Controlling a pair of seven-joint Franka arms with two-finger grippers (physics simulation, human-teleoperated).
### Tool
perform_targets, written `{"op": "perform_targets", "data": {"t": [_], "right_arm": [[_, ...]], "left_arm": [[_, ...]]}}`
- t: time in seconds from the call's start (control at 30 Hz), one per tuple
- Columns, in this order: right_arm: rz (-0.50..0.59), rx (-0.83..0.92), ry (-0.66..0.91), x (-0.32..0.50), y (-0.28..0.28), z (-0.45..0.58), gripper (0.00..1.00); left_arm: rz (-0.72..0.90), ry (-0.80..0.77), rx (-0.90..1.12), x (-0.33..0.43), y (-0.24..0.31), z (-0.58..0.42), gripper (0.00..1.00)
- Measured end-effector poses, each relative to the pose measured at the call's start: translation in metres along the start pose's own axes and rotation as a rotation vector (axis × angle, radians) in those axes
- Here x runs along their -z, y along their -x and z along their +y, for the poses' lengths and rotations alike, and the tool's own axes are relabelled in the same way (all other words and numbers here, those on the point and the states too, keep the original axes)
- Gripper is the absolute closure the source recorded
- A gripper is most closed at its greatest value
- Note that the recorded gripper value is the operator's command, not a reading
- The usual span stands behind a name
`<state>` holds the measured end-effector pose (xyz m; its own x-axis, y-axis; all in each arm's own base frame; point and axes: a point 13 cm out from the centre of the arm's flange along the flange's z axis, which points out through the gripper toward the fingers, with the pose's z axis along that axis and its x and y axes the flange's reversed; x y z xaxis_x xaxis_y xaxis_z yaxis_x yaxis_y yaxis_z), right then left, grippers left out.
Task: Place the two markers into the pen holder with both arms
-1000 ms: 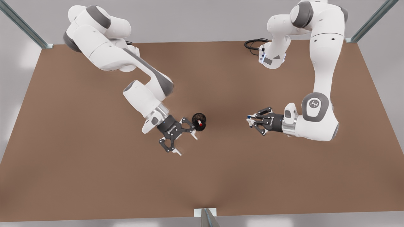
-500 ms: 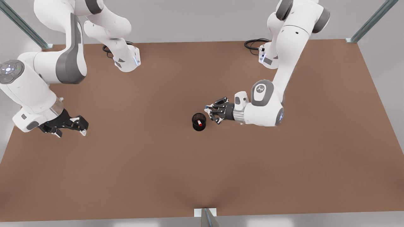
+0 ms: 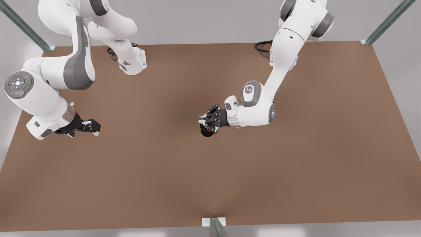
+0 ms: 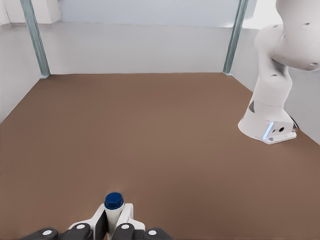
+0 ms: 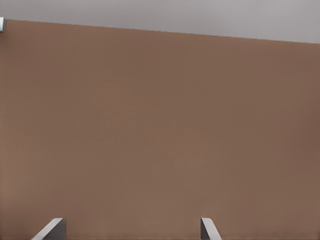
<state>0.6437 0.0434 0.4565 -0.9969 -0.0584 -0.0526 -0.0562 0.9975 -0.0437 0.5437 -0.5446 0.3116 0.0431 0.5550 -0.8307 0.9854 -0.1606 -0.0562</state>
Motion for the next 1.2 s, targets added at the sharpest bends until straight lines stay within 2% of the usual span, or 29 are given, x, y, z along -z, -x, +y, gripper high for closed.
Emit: {"op": "perform_targets", "data": {"t": [0.6,1.2], "right_arm": [[0.016,-0.014,0.000,-0.002,-0.004,0.000,0.00],[0.020,-0.021,0.000,-0.003,-0.004,-0.005,0.00]], "left_arm": [[0.032,0.027,0.096,-0.058,-0.024,-0.013,0.75],[0.056,0.071,0.136,-0.039,-0.054,-0.003,0.75]]}}
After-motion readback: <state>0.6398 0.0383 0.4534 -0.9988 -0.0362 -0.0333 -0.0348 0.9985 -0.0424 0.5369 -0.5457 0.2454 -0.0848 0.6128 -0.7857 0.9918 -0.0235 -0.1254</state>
